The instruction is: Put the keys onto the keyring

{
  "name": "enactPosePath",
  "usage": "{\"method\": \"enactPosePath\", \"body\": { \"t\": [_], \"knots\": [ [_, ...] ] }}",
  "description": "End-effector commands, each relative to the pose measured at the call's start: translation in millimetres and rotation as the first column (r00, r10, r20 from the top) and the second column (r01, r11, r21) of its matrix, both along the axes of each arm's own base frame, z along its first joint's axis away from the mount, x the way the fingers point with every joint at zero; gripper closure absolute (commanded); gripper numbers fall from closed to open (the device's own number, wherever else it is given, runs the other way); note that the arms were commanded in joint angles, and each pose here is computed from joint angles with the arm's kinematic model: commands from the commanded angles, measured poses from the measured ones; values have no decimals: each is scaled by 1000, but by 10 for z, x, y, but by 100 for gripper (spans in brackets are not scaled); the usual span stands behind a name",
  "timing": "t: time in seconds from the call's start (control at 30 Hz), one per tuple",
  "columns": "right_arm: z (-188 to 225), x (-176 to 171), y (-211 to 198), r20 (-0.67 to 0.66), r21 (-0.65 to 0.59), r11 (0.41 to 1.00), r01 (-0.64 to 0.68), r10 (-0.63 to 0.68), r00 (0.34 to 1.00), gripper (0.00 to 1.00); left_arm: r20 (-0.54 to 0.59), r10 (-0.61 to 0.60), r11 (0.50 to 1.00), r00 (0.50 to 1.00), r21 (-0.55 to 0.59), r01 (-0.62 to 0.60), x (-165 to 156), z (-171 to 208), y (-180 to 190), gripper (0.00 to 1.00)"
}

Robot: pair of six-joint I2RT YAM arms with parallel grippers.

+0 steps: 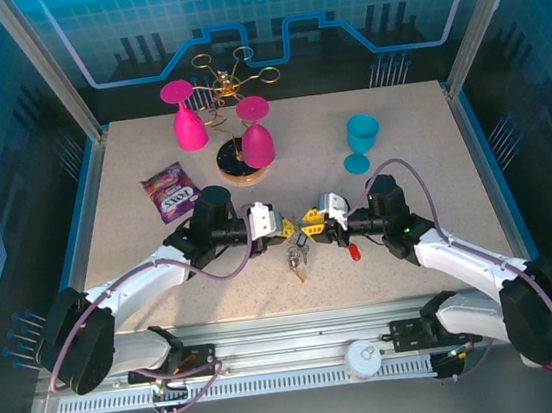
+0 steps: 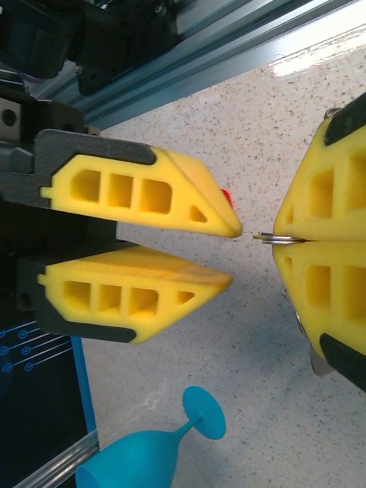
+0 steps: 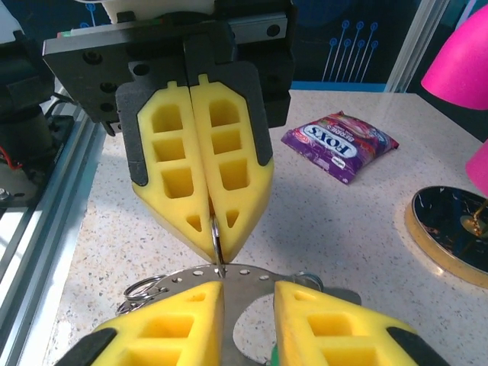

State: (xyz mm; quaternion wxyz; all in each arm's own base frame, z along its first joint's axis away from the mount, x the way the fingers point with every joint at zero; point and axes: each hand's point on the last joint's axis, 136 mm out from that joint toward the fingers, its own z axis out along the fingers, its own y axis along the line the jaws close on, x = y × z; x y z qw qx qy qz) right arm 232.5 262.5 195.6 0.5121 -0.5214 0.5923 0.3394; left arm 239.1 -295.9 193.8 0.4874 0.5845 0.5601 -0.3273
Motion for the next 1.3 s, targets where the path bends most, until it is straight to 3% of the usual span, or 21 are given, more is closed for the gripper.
{"method": "enactPosePath", "body": {
  "t": [0.0, 0.33, 0.5, 0.63, 0.77, 1.03, 1.27],
  "knots": [
    [153, -19, 59, 31, 70, 996, -50, 48, 998, 74, 54, -43, 997, 998, -68, 46, -72, 191, -50, 100],
    [153, 17, 141, 34, 84, 993, -82, 79, 996, 78, 45, -47, 993, 998, -104, 52, -73, 228, -74, 100],
    [189, 35, 182, 36, 93, 990, -102, 99, 994, 100, 34, -48, 992, 998, -112, 51, -82, 223, -71, 100],
    [227, 29, 160, 51, 74, 993, -91, 87, 995, 100, 25, -5, 997, 1000, -76, 7, -33, 176, -34, 91],
    [131, -25, 124, 31, -26, 995, -93, 94, 995, 100, 16, 19, 1000, 1000, -1, -19, -8, 90, 13, 85],
    [35, -103, 199, 13, -168, 978, -120, 124, 992, 100, 4, 19, 998, 1000, 62, -20, 11, 50, 37, 86],
    [25, -123, 224, 15, -233, 964, -127, 134, 991, 100, 5, 8, 996, 1000, 86, -8, -1, 48, 42, 95]
  ]
}}
